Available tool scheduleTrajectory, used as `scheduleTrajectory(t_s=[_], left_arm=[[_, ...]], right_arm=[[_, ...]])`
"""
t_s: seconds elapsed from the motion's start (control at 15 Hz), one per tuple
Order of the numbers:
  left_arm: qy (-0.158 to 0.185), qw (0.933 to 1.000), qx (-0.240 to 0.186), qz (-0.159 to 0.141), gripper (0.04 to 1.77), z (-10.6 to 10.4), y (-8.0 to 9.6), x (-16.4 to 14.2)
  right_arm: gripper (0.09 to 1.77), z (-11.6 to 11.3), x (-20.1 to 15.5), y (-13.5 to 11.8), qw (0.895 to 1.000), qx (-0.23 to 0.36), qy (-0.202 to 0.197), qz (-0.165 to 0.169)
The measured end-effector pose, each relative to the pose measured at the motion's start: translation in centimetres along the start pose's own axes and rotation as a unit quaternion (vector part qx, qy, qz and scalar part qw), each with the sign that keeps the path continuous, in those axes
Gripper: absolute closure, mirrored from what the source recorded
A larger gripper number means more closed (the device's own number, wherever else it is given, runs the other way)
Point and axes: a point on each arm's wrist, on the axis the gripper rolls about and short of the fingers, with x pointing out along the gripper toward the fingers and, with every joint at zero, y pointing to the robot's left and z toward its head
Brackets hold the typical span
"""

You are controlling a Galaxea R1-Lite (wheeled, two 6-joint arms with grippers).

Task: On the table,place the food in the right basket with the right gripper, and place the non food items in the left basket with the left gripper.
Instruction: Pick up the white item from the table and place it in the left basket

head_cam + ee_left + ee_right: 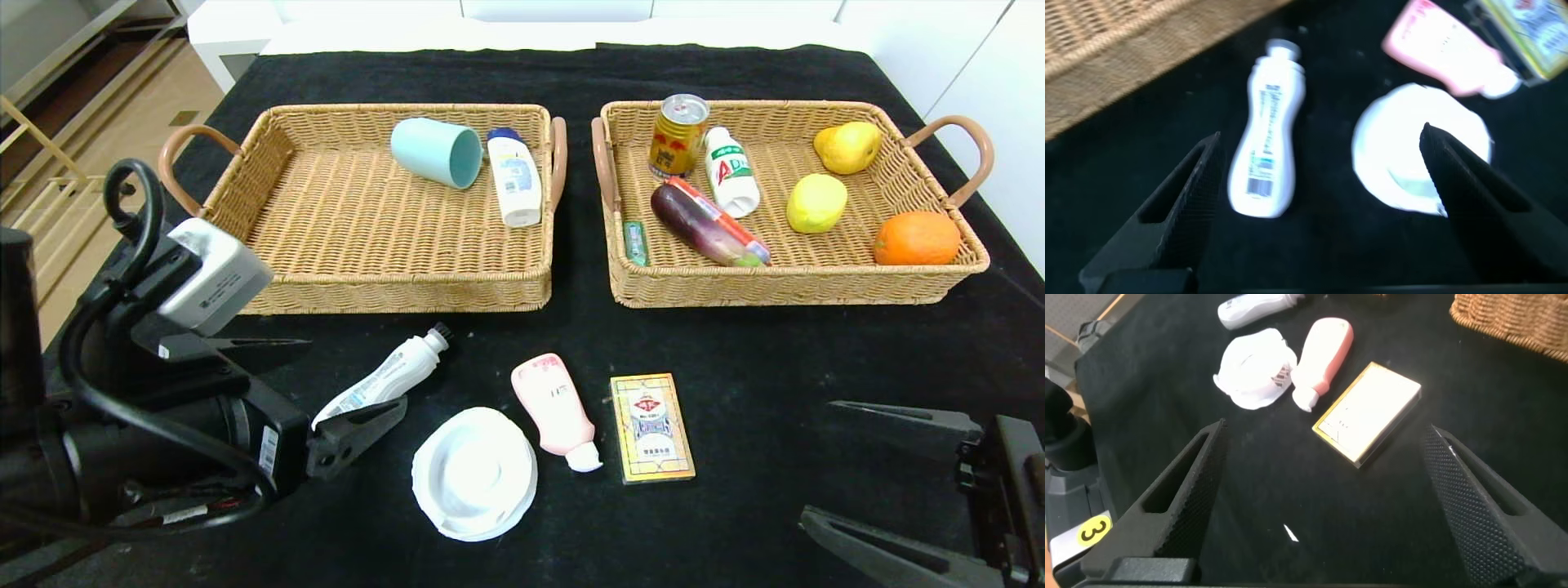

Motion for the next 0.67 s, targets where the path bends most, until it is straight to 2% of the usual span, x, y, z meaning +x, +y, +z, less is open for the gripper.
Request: scheduleTrajectory(t_s=[0.27, 0.67], left_arm=[[0.038, 0.9986, -0.01, 0.036, 0.09, 0.8, 1.5, 2.7], [0.091, 0.9939, -0.004, 0.063, 0.09, -0.1, 1.9, 6.4]], right_arm=[[0.16, 0.4, -0.5, 0.3, 1.0, -0.005, -0.012, 0.001], [0.16, 0.7, -1.0, 0.5, 1.0, -0.01, -0.024, 0.001]])
